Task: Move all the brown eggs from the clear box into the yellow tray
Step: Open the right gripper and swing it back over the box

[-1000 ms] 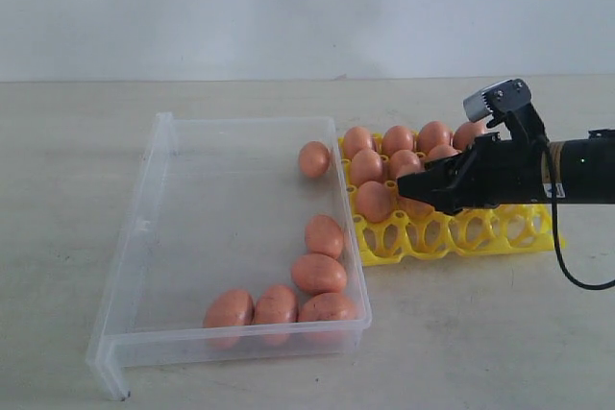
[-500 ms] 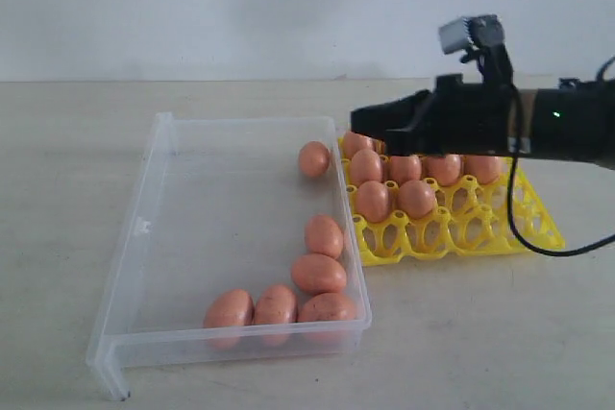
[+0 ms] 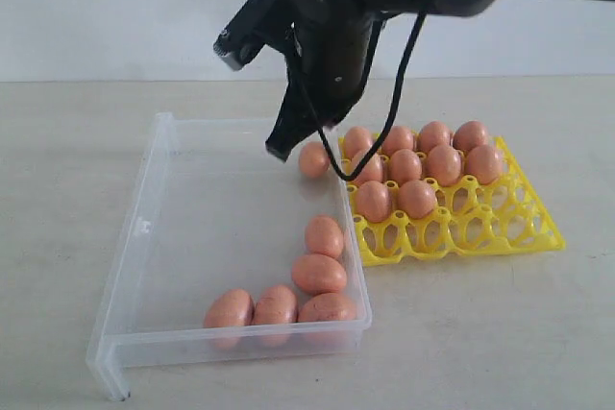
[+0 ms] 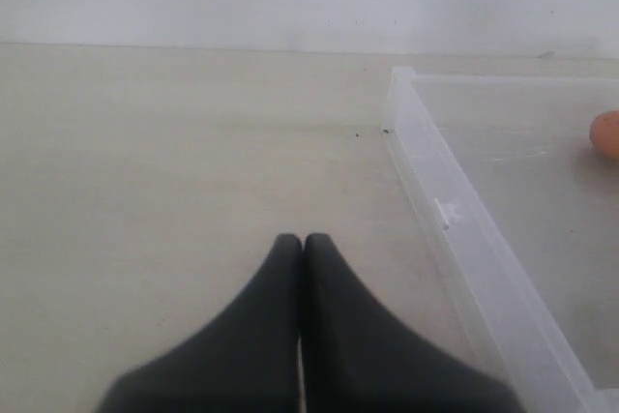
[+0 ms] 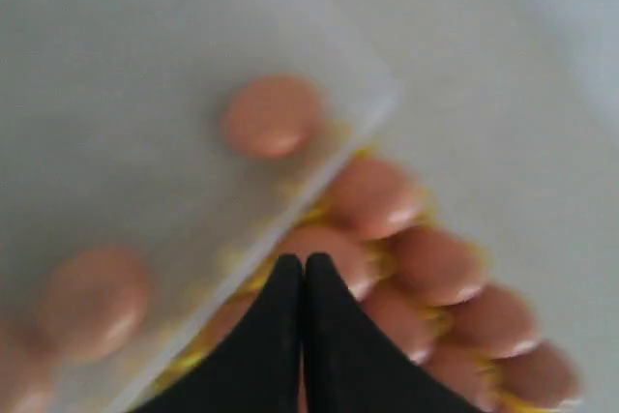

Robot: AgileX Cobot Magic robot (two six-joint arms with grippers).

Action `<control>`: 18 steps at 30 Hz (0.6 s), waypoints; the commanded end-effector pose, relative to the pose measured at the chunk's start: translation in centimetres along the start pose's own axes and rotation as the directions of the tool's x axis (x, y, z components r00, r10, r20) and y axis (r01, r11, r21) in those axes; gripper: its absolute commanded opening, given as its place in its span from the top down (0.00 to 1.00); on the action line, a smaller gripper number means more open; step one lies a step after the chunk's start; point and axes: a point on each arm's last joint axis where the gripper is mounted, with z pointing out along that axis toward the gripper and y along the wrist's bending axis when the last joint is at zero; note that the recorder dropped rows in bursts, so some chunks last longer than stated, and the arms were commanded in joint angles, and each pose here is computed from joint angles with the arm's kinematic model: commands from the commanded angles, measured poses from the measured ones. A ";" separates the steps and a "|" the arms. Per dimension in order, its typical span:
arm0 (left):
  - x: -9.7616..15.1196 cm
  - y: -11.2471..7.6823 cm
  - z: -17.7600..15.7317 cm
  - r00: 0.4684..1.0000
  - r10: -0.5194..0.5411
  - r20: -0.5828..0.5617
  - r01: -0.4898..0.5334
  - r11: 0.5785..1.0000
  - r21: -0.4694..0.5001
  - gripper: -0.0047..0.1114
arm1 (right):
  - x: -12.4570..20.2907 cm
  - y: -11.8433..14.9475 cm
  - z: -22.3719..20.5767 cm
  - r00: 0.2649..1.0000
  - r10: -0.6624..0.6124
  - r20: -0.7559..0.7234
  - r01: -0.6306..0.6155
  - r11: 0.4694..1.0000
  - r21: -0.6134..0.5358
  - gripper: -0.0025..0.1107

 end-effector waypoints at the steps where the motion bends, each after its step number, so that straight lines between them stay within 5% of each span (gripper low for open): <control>1: 0.1 0.0 0.0 1.000 0.000 -0.001 0.000 1.000 0.003 1.00 | -0.9 2.8 -0.6 0.992 -0.122 -0.026 0.092 0.858 -0.505 0.98; 5: 0.1 0.0 0.0 1.000 0.000 -0.001 0.000 1.000 0.003 1.00 | -0.6 4.0 2.5 0.983 -0.168 -0.078 0.103 0.845 -0.524 0.89; 8: 0.1 0.0 0.0 1.000 0.000 -0.001 0.000 1.000 0.003 1.00 | -0.1 4.4 4.8 0.970 -0.201 -0.140 0.107 0.861 -0.497 0.51; 10: 0.1 0.0 0.0 1.000 0.000 -0.001 0.000 1.000 0.003 1.00 | -0.1 4.4 4.8 0.972 -0.185 -0.148 0.088 0.864 -0.496 0.41; 14: 0.1 0.0 0.0 1.000 0.000 -0.001 0.000 1.000 0.003 1.00 | -0.3 4.8 4.6 0.978 -0.059 -0.198 -0.052 0.856 -0.514 0.42; 18: 0.1 0.0 0.0 1.000 0.000 -0.001 0.000 1.000 0.003 1.00 | -0.2 5.0 3.3 0.980 -0.061 -0.190 -0.045 0.861 -0.507 0.42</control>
